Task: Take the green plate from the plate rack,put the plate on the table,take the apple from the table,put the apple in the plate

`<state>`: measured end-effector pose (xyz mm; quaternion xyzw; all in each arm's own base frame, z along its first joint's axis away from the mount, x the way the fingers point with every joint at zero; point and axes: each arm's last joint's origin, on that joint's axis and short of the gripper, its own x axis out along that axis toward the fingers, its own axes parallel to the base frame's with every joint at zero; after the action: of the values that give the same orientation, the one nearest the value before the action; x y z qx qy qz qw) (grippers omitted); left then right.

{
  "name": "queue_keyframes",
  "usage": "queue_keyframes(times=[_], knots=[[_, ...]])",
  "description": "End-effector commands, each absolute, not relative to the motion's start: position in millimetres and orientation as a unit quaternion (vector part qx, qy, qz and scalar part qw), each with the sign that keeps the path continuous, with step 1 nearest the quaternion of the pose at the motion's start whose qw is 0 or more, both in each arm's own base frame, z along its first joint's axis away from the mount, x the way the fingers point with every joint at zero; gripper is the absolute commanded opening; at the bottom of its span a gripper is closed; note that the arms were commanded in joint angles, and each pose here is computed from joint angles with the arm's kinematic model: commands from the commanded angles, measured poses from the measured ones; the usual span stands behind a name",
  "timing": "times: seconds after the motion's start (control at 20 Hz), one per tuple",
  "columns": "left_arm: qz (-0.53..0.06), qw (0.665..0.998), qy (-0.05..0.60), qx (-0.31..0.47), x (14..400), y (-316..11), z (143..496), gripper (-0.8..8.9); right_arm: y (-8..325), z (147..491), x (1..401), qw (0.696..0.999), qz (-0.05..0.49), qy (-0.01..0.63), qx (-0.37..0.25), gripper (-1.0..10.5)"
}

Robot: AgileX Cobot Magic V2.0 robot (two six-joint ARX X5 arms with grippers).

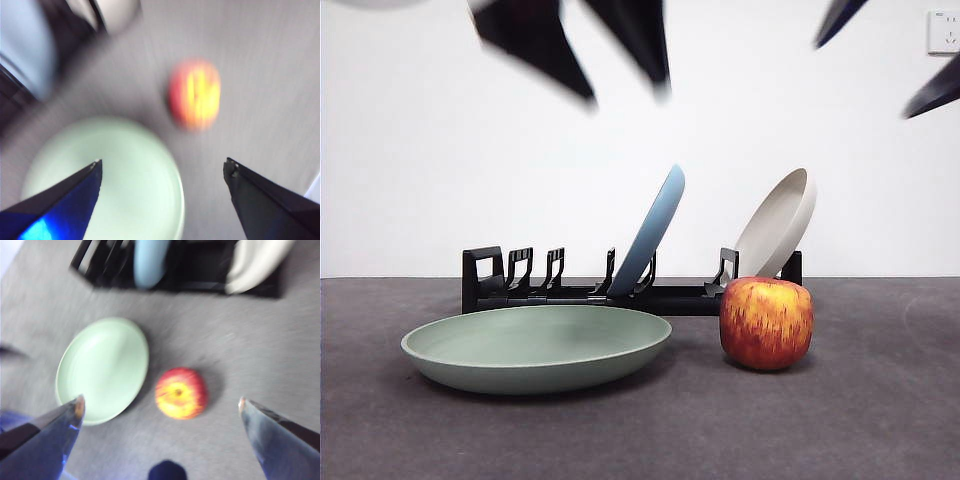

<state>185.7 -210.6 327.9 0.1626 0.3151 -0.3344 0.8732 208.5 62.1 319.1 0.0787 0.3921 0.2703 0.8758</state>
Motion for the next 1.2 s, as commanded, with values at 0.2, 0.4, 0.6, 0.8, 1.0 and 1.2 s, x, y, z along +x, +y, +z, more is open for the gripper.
queue_keyframes(times=[0.2, 0.4, 0.6, 0.8, 1.0, 1.2], knots=[[-0.247, 0.957, 0.142, 0.065, 130, -120, 411, 4.08, 112, 297, 243, 0.857, 0.263, 0.442, -0.016, 5.7], [-0.150, 0.987, 0.051, 0.017, 84, -61, 436, 4.08, 144, 260, 269, 0.828, 0.273, 0.488, -0.052, 5.7], [-0.102, 0.994, 0.027, 0.003, 56, -32, 438, 4.08, 162, 216, 286, 0.807, 0.241, 0.529, -0.102, 5.7], [-0.088, 0.994, 0.056, 0.024, 53, -28, 431, 4.08, 168, 183, 298, 0.788, 0.229, 0.561, -0.112, 5.6], [-0.087, 0.993, 0.072, 0.024, 53, -28, 427, 4.08, 168, 176, 298, 0.781, 0.224, 0.573, -0.110, 1.4], [-0.087, 0.993, 0.072, 0.024, 53, -28, 427, 4.08, 167, 175, 297, 0.776, 0.221, 0.580, -0.111, -0.1]])
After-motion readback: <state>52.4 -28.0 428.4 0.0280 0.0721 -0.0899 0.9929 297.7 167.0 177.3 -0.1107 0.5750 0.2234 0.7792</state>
